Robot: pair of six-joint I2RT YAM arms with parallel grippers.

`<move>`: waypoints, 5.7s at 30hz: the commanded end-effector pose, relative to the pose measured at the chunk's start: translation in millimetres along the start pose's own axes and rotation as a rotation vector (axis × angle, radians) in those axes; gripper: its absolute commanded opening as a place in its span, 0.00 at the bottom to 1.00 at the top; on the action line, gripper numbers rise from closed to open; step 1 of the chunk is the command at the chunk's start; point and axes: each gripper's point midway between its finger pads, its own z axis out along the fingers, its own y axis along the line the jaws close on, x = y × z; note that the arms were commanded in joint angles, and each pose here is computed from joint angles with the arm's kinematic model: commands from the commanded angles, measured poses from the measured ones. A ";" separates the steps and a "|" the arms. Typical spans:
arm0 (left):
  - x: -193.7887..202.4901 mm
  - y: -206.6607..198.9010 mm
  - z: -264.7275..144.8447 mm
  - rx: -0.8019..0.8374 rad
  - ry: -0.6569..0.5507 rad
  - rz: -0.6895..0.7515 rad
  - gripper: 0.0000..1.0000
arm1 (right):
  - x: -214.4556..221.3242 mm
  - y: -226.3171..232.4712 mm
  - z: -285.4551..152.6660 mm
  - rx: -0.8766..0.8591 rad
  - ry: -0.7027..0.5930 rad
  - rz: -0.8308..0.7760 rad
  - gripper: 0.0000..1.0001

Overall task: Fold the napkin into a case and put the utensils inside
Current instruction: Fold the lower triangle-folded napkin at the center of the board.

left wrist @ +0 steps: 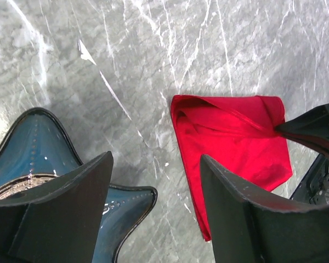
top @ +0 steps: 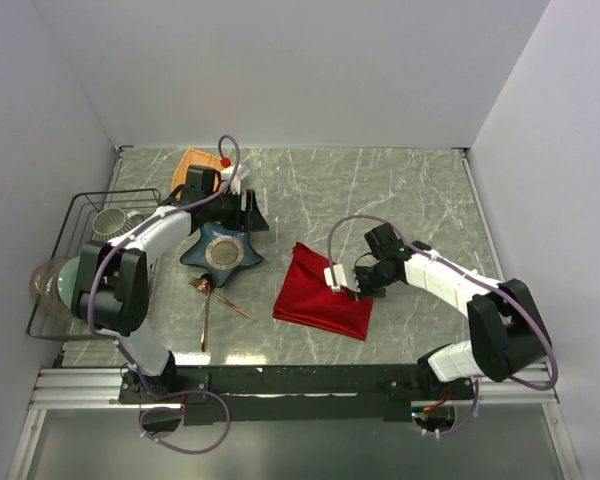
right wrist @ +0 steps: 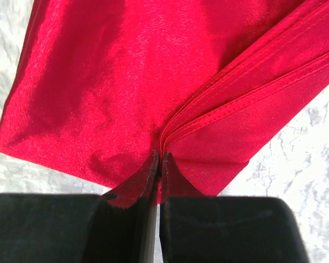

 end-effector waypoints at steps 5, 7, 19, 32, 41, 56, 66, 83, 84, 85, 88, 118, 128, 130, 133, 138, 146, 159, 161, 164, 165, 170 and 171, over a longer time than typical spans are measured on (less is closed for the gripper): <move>-8.0 -22.9 -13.7 0.102 -0.053 0.213 0.61 | -1.4 4.4 -6.5 0.061 -0.012 -0.257 0.00; -12.3 -25.7 -11.5 0.113 -0.057 0.306 0.58 | -1.7 6.7 -6.5 0.062 -0.015 -0.285 0.00; 21.7 -60.5 38.2 0.229 0.096 0.914 0.57 | -1.6 12.9 -7.5 0.061 -0.023 -0.289 0.00; 35.6 -54.8 80.9 0.272 0.170 1.125 0.57 | 0.6 16.1 -6.8 0.070 -0.023 -0.278 0.00; 42.6 -58.4 91.3 0.311 0.192 1.184 0.50 | 0.1 16.6 -6.0 0.067 -0.027 -0.276 0.00; 61.7 -65.5 101.2 0.355 0.242 1.266 0.34 | -2.6 16.3 -7.9 0.074 -0.037 -0.273 0.00; 60.1 -91.3 76.8 0.384 0.205 1.277 0.11 | -4.4 19.3 -13.5 0.074 -0.036 -0.269 0.00; 112.6 -86.5 62.4 0.375 0.289 1.285 0.10 | 2.4 34.4 -12.6 0.054 -0.027 -0.296 0.09; 116.6 -86.4 62.4 0.378 0.294 1.285 0.10 | 2.5 35.8 -13.1 0.052 -0.025 -0.298 0.16; 118.0 -86.7 62.7 0.380 0.293 1.291 0.10 | 2.1 35.4 -14.2 0.057 -0.026 -0.288 0.20; 123.0 -82.5 63.9 0.368 0.302 1.301 0.11 | -1.1 31.7 -20.8 0.087 -0.032 -0.232 0.28; 131.7 -74.5 64.1 0.345 0.324 1.291 0.17 | -13.0 -17.4 -96.1 0.077 -0.193 1.011 0.48; 133.1 -76.6 62.4 0.347 0.317 1.280 0.23 | -14.6 -10.9 -59.4 -0.021 -0.067 1.029 0.57; 132.8 -75.8 61.5 0.346 0.318 1.285 0.24 | -5.5 -11.4 -50.9 -0.036 -0.020 1.075 0.57; 131.6 -77.5 61.2 0.349 0.313 1.291 0.25 | -1.0 -12.0 -44.0 -0.059 0.002 1.128 0.55; 129.8 -78.6 61.3 0.346 0.308 1.286 0.27 | -1.8 -14.1 -35.9 -0.103 0.013 1.173 0.50; 127.2 -85.7 54.8 0.356 0.290 1.280 0.38 | 5.2 -8.6 -24.6 -0.169 0.059 1.199 0.22; 115.6 -108.2 61.7 0.377 0.241 1.268 0.55 | 17.3 1.4 -12.0 -0.174 0.162 1.161 0.00; 117.3 -109.2 65.7 0.371 0.244 1.277 0.57 | 21.7 2.5 -11.2 -0.160 0.184 1.155 0.00; 120.6 -109.9 71.2 0.371 0.246 1.297 0.58 | 30.4 4.3 -10.1 -0.137 0.218 1.144 0.00; 123.0 -109.5 72.9 0.371 0.249 1.301 0.58 | 32.2 4.8 -9.7 -0.133 0.226 1.139 0.00; 138.2 -104.2 78.4 0.378 0.294 1.318 0.53 | 38.2 5.1 -7.6 -0.116 0.245 1.125 0.00; 140.7 -100.4 78.9 0.370 0.306 1.318 0.51 | 40.1 4.0 -7.4 -0.109 0.249 1.124 0.00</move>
